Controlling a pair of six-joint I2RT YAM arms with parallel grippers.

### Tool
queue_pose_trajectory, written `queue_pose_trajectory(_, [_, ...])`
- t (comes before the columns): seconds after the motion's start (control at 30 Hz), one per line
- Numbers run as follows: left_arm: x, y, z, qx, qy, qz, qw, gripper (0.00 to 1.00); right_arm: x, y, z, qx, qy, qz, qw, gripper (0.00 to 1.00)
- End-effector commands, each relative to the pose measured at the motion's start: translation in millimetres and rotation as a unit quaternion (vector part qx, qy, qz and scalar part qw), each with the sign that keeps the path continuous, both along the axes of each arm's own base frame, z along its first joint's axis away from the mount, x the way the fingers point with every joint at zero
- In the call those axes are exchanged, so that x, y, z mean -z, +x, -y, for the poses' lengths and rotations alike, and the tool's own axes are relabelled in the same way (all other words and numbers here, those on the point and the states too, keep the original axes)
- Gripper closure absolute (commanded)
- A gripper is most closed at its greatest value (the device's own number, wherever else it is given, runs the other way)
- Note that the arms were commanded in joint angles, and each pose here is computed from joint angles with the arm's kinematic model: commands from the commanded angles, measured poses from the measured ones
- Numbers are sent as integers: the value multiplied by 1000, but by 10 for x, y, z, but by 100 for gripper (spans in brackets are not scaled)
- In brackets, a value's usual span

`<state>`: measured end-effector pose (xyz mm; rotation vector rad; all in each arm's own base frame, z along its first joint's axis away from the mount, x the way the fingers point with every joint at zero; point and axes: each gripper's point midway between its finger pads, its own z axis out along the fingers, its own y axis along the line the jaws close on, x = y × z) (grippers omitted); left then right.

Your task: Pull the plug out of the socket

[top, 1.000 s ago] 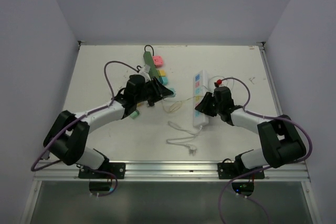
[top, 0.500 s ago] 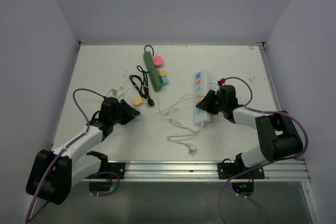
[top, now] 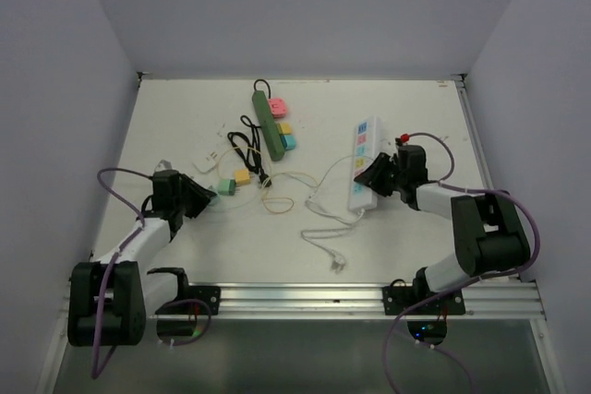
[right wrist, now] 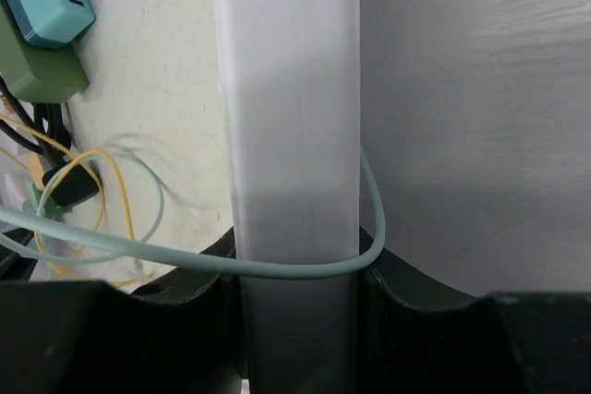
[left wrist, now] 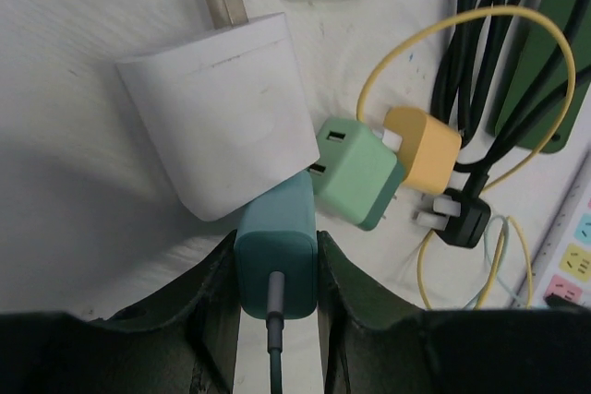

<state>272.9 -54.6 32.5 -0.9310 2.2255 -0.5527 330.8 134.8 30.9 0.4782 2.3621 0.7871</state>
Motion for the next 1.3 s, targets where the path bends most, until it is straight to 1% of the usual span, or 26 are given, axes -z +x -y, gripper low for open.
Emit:
queue_pose_trajectory(0.0, [-6, 103, -354, -53, 25, 0, 998, 100, 180, -92, 247, 53, -13, -63, 996, 100])
queue_pose_trajectory(0.23, [-210, 359, -764, -129, 22, 17, 991, 98, 26, 69, 471, 115, -1, -65, 991, 99])
queue_pose_trajectory(0.33, [-350, 487, -939, -156, 19, 31, 987, 96, -30, 137, 592, 144, -4, -68, 987, 98])
queue_pose_trajectory(0.37, [-376, 521, -963, -159, 20, 33, 986, 93, -37, 157, 608, 147, -3, -70, 987, 97])
queue_pose_trajectory(0.4, [-459, 593, -975, -156, 19, 43, 987, 91, -102, 235, 628, 150, -1, -62, 987, 93])
queue_pose_trajectory(0.43, [-447, 620, -944, -146, 14, 39, 988, 89, -46, 200, 624, 149, -3, -79, 986, 90])
queue_pose_trajectory(0.47, [-494, 667, -928, -137, 12, 44, 990, 83, -88, 250, 619, 146, -3, -75, 986, 85])
queue_pose_trajectory(0.5, [-482, 690, -912, -129, 10, 43, 991, 80, -80, 254, 617, 145, -3, -77, 986, 83])
queue_pose_trajectory(0.53, [-538, 753, -914, -120, 15, 59, 991, 77, -66, 254, 609, 143, -2, -81, 986, 81])
queue_pose_trajectory(0.57, [-541, 760, -873, -107, 9, 59, 992, 69, -75, 258, 600, 141, -2, -80, 987, 78])
queue_pose_trajectory(0.6, [-552, 773, -858, -99, 9, 60, 993, 67, -68, 252, 602, 138, -3, -80, 987, 69])
queue_pose_trajectory(0.67, [-507, 753, -792, -73, 6, 55, 996, 59, -51, 226, 598, 132, -9, -84, 988, 60])
queue_pose_trajectory(0.7, [-501, 747, -775, -66, 7, 54, 996, 57, -53, 219, 603, 126, -13, -82, 989, 51])
queue_pose_trajectory(0.73, [-495, 737, -739, -51, 6, 55, 997, 55, -45, 196, 598, 123, -15, -86, 989, 47])
queue_pose_trajectory(0.77, [-495, 730, -724, -45, 7, 55, 997, 52, -55, 184, 593, 118, -18, -84, 989, 39])
queue_pose_trajectory(0.8, [-485, 714, -714, -41, 7, 53, 998, 50, -68, 181, 590, 114, -21, -82, 990, 35])
queue_pose_trajectory(0.83, [-497, 714, -698, -31, 9, 56, 998, 44, -74, 160, 584, 111, -24, -84, 990, 31])
queue_pose_trajectory(0.87, [-504, 716, -691, -27, 10, 57, 998, 42, -116, 161, 579, 106, -32, -77, 991, 26])
queue_pose_trajectory(0.9, [-475, 655, -664, -22, 8, 43, 999, 39, -150, 159, 577, 102, -36, -73, 991, 24])
queue_pose_trajectory(0.93, [-485, 647, -645, -14, 9, 44, 999, 32, -165, 130, 577, 99, -42, -76, 991, 22])
queue_pose_trajectory(0.97, [-524, 652, -637, -8, 11, 48, 999, 29, -256, 156, 585, 96, -53, -62, 992, 18])
queue_pose_trajectory(1.0, [-553, 632, -622, -2, 13, 46, 999, 24, -298, 157, 595, 95, -60, -57, 992, 11])
queue_pose_trajectory(1.03, [-575, 629, -622, 8, 22, 48, 999, 18, -312, 116, 597, 91, -67, -63, 992, 10])
queue_pose_trajectory(1.1, [-679, 622, -607, 21, 33, 51, 998, 12, -471, 154, 638, 93, -86, -43, 991, 9])
queue_pose_trajectory(1.13, [-720, 623, -612, 32, 45, 55, 997, 8, -496, 117, 653, 94, -95, -46, 990, 8])
queue_pose_trajectory(1.27, [-937, 634, -599, 62, 82, 72, 992, 7, -749, 149, 657, 91, -126, -11, 988, 5])
